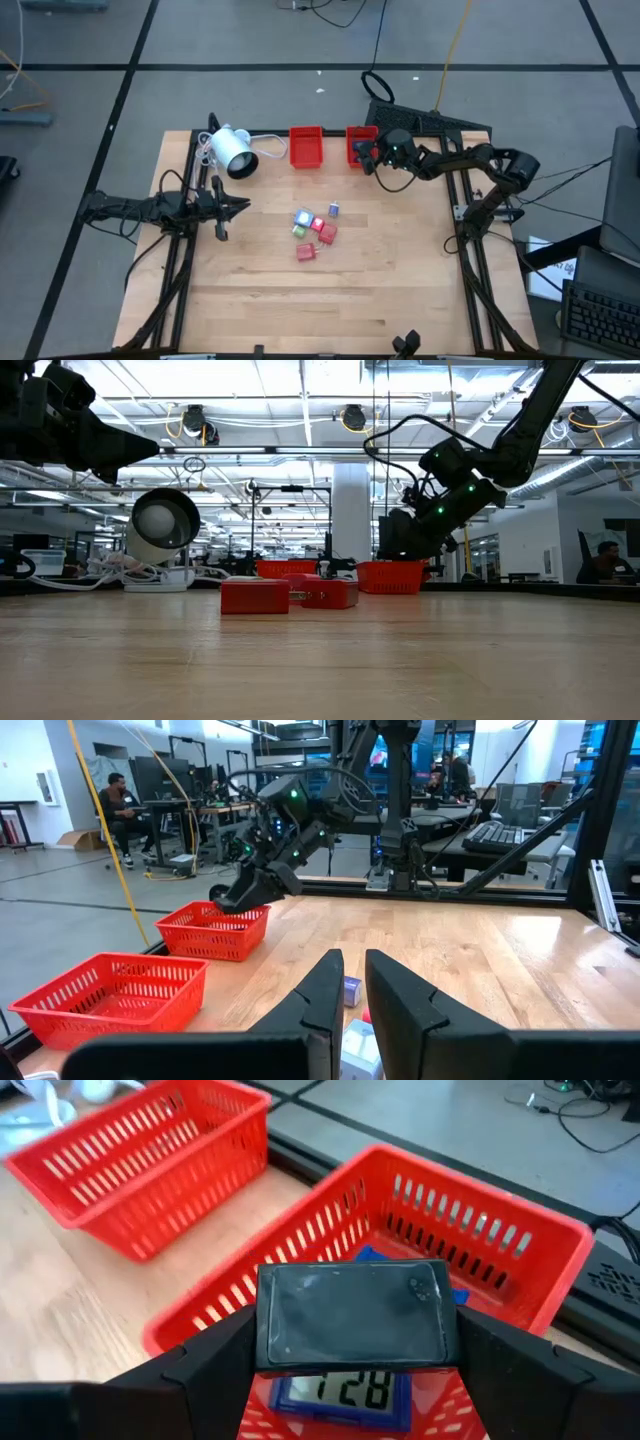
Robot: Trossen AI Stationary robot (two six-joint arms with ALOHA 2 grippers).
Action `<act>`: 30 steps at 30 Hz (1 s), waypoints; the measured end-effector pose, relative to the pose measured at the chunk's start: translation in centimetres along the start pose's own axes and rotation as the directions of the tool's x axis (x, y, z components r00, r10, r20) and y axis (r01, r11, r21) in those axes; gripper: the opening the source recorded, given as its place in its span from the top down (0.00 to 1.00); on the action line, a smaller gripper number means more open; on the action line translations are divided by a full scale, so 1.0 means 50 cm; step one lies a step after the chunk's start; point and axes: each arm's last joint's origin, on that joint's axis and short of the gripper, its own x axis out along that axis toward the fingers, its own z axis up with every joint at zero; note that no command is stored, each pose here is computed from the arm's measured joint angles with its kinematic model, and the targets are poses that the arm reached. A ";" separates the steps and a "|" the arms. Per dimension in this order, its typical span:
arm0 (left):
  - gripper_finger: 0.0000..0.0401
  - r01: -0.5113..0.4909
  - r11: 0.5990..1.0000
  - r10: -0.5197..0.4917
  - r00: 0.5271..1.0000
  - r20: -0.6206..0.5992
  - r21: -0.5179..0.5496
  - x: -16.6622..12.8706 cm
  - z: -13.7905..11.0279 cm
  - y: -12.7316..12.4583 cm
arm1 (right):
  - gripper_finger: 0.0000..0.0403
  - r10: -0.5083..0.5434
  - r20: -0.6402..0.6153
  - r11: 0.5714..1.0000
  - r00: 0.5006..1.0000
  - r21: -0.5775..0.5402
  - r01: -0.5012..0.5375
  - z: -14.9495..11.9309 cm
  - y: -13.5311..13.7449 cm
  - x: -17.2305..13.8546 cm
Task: Pick & Place Office items
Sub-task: Put the black digital clock into the right red bin
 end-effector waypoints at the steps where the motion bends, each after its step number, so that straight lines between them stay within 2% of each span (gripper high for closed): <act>1: 0.88 0.000 1.000 0.000 1.000 0.000 0.000 0.000 0.000 0.000 | 0.27 -0.001 -0.005 1.000 1.000 0.000 0.001 -0.003 0.000 0.003; 30: 0.88 0.000 1.000 0.000 1.000 0.000 0.000 0.000 0.000 0.000 | 0.27 0.004 0.001 1.000 1.000 -0.008 -0.004 -0.014 0.000 0.017</act>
